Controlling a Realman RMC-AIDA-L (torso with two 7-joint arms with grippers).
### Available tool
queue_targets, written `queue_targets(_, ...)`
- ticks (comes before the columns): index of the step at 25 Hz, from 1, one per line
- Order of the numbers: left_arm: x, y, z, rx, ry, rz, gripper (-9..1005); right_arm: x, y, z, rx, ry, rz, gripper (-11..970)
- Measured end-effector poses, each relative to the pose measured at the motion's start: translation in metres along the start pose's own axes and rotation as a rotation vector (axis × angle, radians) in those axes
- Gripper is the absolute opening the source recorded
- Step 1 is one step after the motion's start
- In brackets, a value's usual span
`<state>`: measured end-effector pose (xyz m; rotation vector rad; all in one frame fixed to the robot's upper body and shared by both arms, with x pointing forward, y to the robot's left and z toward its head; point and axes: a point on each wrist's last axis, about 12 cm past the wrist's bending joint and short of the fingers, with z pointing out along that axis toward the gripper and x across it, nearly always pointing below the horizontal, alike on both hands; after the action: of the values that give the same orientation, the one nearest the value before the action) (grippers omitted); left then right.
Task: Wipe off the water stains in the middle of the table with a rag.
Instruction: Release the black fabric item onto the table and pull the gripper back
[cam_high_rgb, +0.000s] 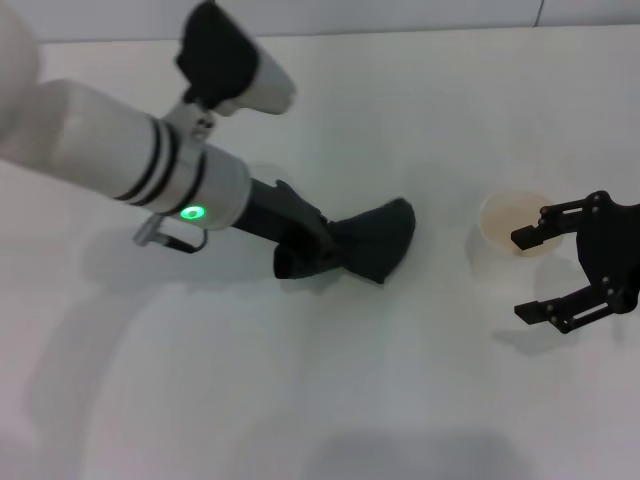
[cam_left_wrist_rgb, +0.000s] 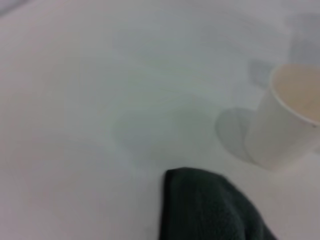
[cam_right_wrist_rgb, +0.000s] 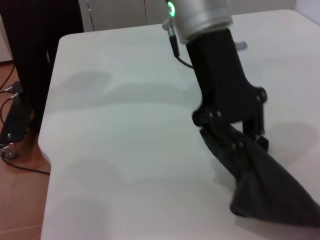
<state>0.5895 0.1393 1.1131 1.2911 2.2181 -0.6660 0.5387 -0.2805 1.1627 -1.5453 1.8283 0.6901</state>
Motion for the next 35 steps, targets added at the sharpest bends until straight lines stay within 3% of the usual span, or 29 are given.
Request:
queue_targets(12, 0.071, 0.015, -0.045, -0.083, -0.065, -0.149, 168, 0.0, 0.001, 0.0, -0.002, -0.009, 0.004, 840)
queue_targets(19, 0.086, 0.018, -0.051, -0.105, -0.07, -0.157, 215, 0.0, 0.0, 0.002, 0.002, -0.013, 0.007, 840)
queue_targets(29, 0.089, 0.014, -0.055, -0.075, -0.18, -0.107, 283, 0.002, 0.001, 0.002, 0.002, -0.024, 0.018, 840)
queue_targets(35, 0.109, 0.006, -0.076, -0.034, -0.303, -0.027, 499, 0.004, 0.003, 0.001, 0.0, -0.028, 0.024, 840)
